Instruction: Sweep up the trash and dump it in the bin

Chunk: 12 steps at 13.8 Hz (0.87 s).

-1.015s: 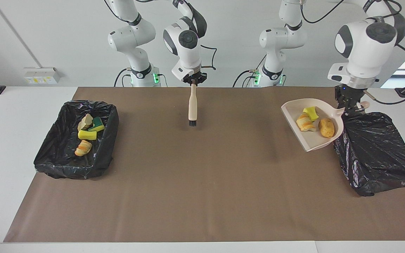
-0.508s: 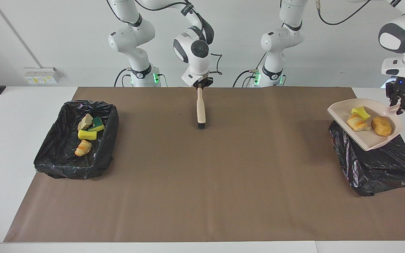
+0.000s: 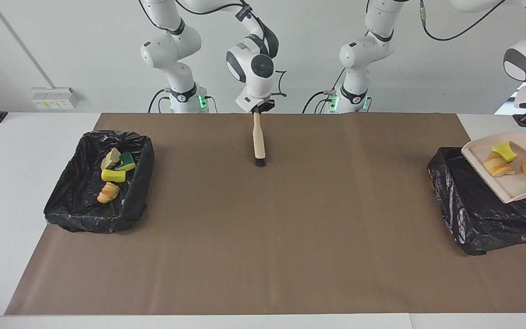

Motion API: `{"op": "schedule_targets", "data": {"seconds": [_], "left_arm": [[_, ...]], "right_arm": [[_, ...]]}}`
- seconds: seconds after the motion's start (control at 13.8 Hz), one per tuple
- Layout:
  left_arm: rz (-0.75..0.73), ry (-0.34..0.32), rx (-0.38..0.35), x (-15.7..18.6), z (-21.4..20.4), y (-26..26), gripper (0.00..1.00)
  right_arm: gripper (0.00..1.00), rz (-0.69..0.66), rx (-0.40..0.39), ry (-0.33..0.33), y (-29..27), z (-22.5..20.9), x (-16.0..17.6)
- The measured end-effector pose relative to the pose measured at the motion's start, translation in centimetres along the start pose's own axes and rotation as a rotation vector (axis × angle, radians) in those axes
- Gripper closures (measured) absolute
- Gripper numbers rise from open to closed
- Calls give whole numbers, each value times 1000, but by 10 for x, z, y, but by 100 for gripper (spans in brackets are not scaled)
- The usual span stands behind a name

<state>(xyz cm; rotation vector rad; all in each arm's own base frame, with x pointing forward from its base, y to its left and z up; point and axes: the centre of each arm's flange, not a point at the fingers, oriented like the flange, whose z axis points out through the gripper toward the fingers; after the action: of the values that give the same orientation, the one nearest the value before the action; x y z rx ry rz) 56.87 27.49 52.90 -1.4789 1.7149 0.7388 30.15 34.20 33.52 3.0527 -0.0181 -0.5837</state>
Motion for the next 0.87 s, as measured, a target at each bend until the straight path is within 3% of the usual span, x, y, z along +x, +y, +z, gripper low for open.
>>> {"op": "schedule_targets", "data": {"seconds": [0.44, 0.65, 0.87], "left_arm": [[11, -97, -26, -14, -1, 7, 68], [-35, -92, -48, -27, -23, 8, 68], [-24, -87, -57, -11, -53, -7, 68]], "right_arm": [[74, 22, 19, 9, 5, -1, 10], [74, 19, 20, 10, 5, -1, 10], [74, 18, 20, 10, 5, -1, 10]]}}
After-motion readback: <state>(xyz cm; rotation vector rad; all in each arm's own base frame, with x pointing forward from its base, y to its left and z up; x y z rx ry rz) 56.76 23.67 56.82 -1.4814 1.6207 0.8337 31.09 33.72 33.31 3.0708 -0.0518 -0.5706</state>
